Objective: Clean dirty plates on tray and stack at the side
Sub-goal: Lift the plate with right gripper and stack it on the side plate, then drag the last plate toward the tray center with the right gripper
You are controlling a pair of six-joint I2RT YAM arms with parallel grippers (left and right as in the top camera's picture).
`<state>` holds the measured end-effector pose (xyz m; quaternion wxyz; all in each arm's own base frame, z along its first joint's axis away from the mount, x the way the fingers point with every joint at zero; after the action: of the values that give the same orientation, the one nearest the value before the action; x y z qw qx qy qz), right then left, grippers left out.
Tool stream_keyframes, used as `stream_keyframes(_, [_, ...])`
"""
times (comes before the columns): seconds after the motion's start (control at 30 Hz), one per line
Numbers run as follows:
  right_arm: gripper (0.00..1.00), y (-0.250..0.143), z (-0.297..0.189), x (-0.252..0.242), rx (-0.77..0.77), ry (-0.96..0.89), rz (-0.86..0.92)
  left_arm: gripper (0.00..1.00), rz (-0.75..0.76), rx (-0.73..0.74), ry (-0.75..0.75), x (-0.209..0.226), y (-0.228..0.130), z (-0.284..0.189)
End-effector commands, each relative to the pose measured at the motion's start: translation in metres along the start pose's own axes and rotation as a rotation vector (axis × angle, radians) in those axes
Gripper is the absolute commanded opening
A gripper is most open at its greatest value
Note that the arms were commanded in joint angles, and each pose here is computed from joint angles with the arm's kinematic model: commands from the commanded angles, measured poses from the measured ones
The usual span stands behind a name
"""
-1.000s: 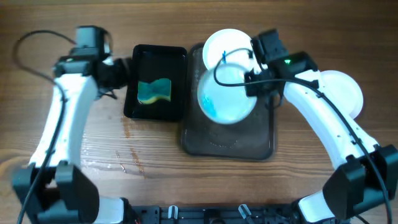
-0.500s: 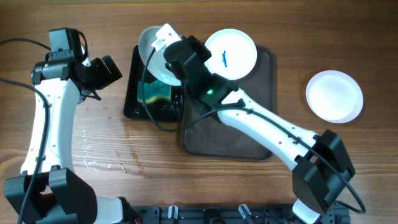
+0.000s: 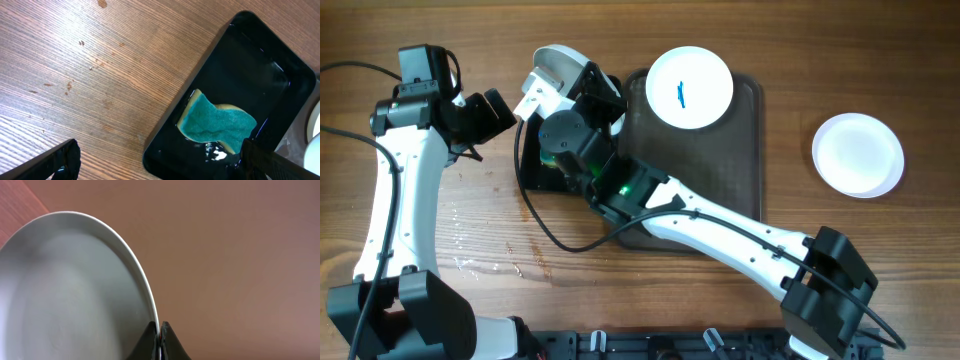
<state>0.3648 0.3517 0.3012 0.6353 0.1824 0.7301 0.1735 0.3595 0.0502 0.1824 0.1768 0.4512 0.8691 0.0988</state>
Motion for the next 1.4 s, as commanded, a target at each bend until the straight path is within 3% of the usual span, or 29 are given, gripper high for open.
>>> stream_keyframes(0.0, [0.04,0.0,-0.002,-0.014,0.024,-0.048,0.073,1.0,0.002,-0.005,-0.002,0.0,0.002,-0.001])
stream_keyframes(0.03, [0.04,-0.016,0.008,-0.014,0.069,-0.049,0.203,1.0,0.002,-0.005,-0.002,0.0,0.002,-0.001])
stream_keyframes(0.1, [0.04,-0.061,0.03,0.017,0.187,0.144,0.373,1.0,0.002,-0.005,-0.002,0.0,0.002,-0.001])
stream_keyframes(0.17, [0.04,-0.096,0.038,0.054,0.297,0.471,0.523,1.0,0.002,-0.005,-0.002,0.0,0.002,-0.001])
stream_keyframes(0.2, [0.04,-0.11,0.036,0.059,0.365,0.696,0.73,1.0,0.002,-0.005,-0.002,0.0,0.002,-0.001])
stream_keyframes(0.3, [0.04,-0.143,0.039,0.002,0.427,0.915,1.119,1.0,0.002,-0.005,-0.002,0.0,0.002,-0.001])
stream_keyframes(0.4, [0.04,-0.243,0.048,-0.068,0.617,0.752,1.359,1.0,0.002,-0.005,-0.002,0.0,0.002,-0.001])
stream_keyframes(0.47, [0.04,-0.344,0.04,-0.1,0.846,0.546,1.489,1.0,0.002,-0.005,-0.002,0.0,0.002,-0.001])
stream_keyframes(0.6, [0.04,-0.507,-0.005,-0.125,1.22,0.15,1.622,1.0,0.002,-0.005,-0.002,0.0,0.002,-0.001])
stream_keyframes(0.73, [0.04,-0.567,-0.039,-0.105,1.428,0.088,1.705,1.0,0.002,-0.005,-0.002,0.0,0.002,-0.001])
stream_keyframes(0.77, [0.09,-0.573,-0.044,-0.102,1.45,0.093,1.735,1.0,0.002,-0.005,-0.002,0.0,0.002,-0.001])
stream_keyframes(0.83, [0.38,-0.561,-0.037,-0.109,1.345,0.174,1.798,1.0,0.002,-0.005,-0.002,0.0,0.002,-0.001])
stream_keyframes(0.87, [0.54,-0.541,-0.027,-0.123,1.223,0.238,1.82,1.0,0.002,-0.005,-0.002,0.0,0.002,-0.001])
stream_keyframes(0.9, [0.57,-0.513,-0.017,-0.144,1.079,0.285,1.798,1.0,0.002,-0.005,-0.002,0.0,0.002,-0.001])
stream_keyframes(0.93, [0.57,-0.49,-0.011,-0.159,0.991,0.296,1.767,1.0,0.002,-0.005,-0.002,0.0,0.002,-0.001])
stream_keyframes(0.97, [0.56,-0.442,-0.005,-0.179,0.823,0.329,1.635,1.0,0.002,-0.005,-0.002,0.0,0.002,-0.001])
stream_keyframes(1.03, [0.54,-0.374,0.003,-0.178,0.651,0.44,1.406,1.0,0.002,-0.005,-0.002,0.0,0.002,-0.001])
stream_keyframes(1.1, [0.52,-0.341,0.013,-0.151,0.648,0.5,1.269,1.0,0.002,-0.005,-0.002,0.0,0.002,-0.001])
stream_keyframes(1.23, [0.54,-0.324,0.062,-0.077,0.688,0.503,1.078,1.0,0.002,-0.005,-0.002,0.0,0.002,-0.001])
stream_keyframes(1.37, [0.57,-0.332,0.127,-0.006,0.651,0.555,1.056,1.0,0.002,-0.005,-0.002,0.0,0.002,-0.001])
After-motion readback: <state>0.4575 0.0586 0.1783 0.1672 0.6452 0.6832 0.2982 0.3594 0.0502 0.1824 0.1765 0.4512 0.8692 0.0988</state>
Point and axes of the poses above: each gripper's point midway between its finger pads, its own z axis out along the fingers, its own x axis along the line the jaws close on, y = z × x, the point moved 3 cm from there along -z, back along the fingers, and after that the axes turned 4 degrees about -z, right-handed, at the moved point
